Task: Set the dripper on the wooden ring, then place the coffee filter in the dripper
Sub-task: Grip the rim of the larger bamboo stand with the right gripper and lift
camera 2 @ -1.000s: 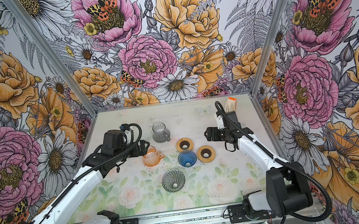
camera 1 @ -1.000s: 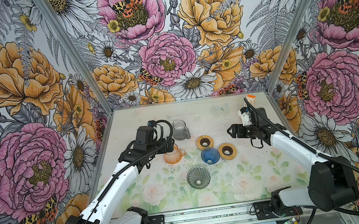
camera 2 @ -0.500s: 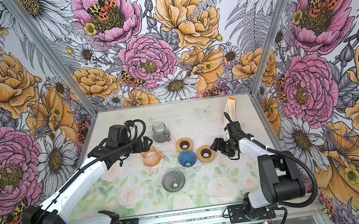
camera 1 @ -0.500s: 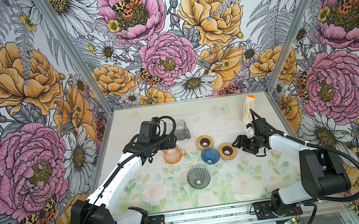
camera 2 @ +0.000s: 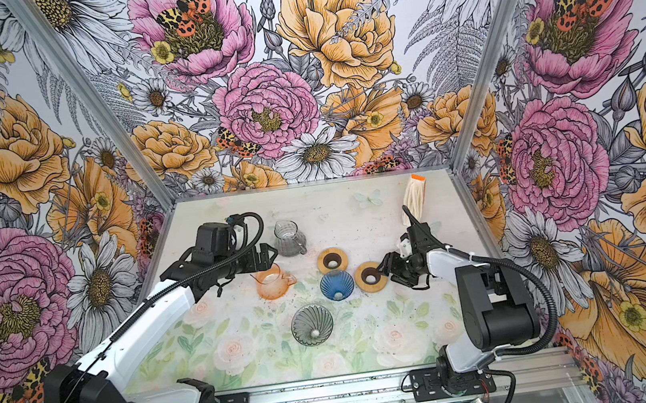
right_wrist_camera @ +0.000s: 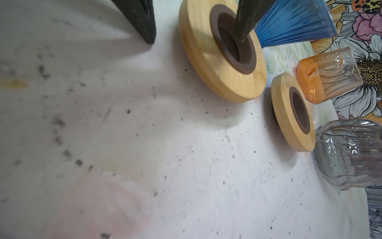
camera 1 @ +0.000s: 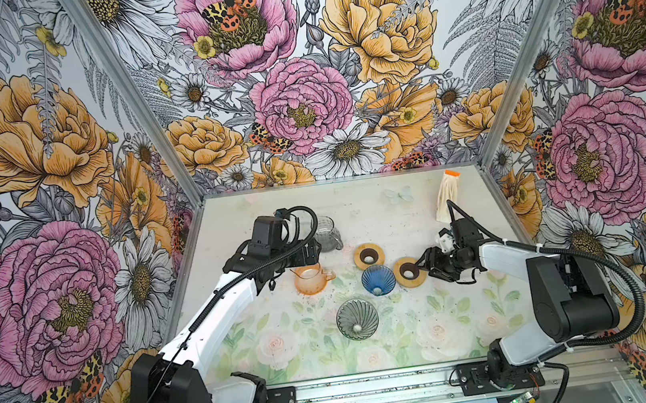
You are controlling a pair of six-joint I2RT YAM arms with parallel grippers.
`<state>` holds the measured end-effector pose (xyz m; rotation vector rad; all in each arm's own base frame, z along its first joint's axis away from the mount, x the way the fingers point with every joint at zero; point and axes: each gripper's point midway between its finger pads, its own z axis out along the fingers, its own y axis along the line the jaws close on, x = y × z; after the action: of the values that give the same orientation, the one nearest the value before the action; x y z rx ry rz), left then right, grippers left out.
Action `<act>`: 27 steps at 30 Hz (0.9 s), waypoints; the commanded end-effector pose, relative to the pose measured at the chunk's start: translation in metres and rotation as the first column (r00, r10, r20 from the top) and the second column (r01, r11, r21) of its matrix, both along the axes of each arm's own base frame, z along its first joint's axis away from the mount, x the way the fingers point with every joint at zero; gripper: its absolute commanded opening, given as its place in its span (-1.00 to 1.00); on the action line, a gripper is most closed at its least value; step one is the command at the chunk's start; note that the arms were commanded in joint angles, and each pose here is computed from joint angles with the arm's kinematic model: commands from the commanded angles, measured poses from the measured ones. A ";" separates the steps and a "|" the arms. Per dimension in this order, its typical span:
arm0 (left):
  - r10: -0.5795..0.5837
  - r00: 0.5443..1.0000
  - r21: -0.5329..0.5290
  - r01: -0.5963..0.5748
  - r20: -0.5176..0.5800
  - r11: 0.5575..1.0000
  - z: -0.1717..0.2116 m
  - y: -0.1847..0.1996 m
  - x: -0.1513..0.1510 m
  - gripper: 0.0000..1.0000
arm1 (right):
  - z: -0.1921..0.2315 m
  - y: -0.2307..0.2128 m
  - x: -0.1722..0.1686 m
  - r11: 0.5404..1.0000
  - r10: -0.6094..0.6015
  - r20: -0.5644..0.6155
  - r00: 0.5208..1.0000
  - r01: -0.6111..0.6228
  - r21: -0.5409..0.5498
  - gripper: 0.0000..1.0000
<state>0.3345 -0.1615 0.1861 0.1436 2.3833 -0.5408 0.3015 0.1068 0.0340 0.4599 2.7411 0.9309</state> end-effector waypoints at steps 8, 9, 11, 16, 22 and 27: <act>0.000 1.000 -0.047 0.001 0.023 0.999 0.012 -0.006 0.009 0.98 | -0.024 0.008 -0.016 1.000 0.022 -0.088 0.996 -0.022 0.002 0.09; -0.001 1.000 -0.047 0.002 0.020 0.999 0.012 -0.006 0.009 0.97 | -0.025 0.008 -0.017 1.000 0.023 -0.093 0.995 -0.023 0.004 0.08; -0.004 1.000 -0.048 0.005 0.016 0.999 0.010 -0.007 0.011 0.98 | -0.025 0.009 -0.015 1.000 0.028 -0.091 0.995 -0.028 0.003 0.04; -0.014 1.000 -0.061 0.015 0.010 0.998 0.010 -0.014 0.014 0.98 | -0.022 0.011 -0.012 0.999 0.032 -0.077 0.997 -0.033 -0.009 -0.03; -0.023 1.000 -0.068 0.023 0.006 0.997 0.008 -0.019 0.020 0.98 | -0.016 0.009 -0.004 0.999 0.023 -0.049 0.999 -0.025 -0.025 -0.17; -0.035 0.999 -0.077 0.035 0.002 0.996 0.009 -0.023 0.020 0.97 | -0.011 0.010 0.001 0.999 0.024 -0.034 0.999 -0.025 -0.021 -0.28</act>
<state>0.3495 -0.1746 0.1809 0.1358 2.4024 -0.5963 0.3036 0.1186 0.0279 0.4244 2.7528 0.9511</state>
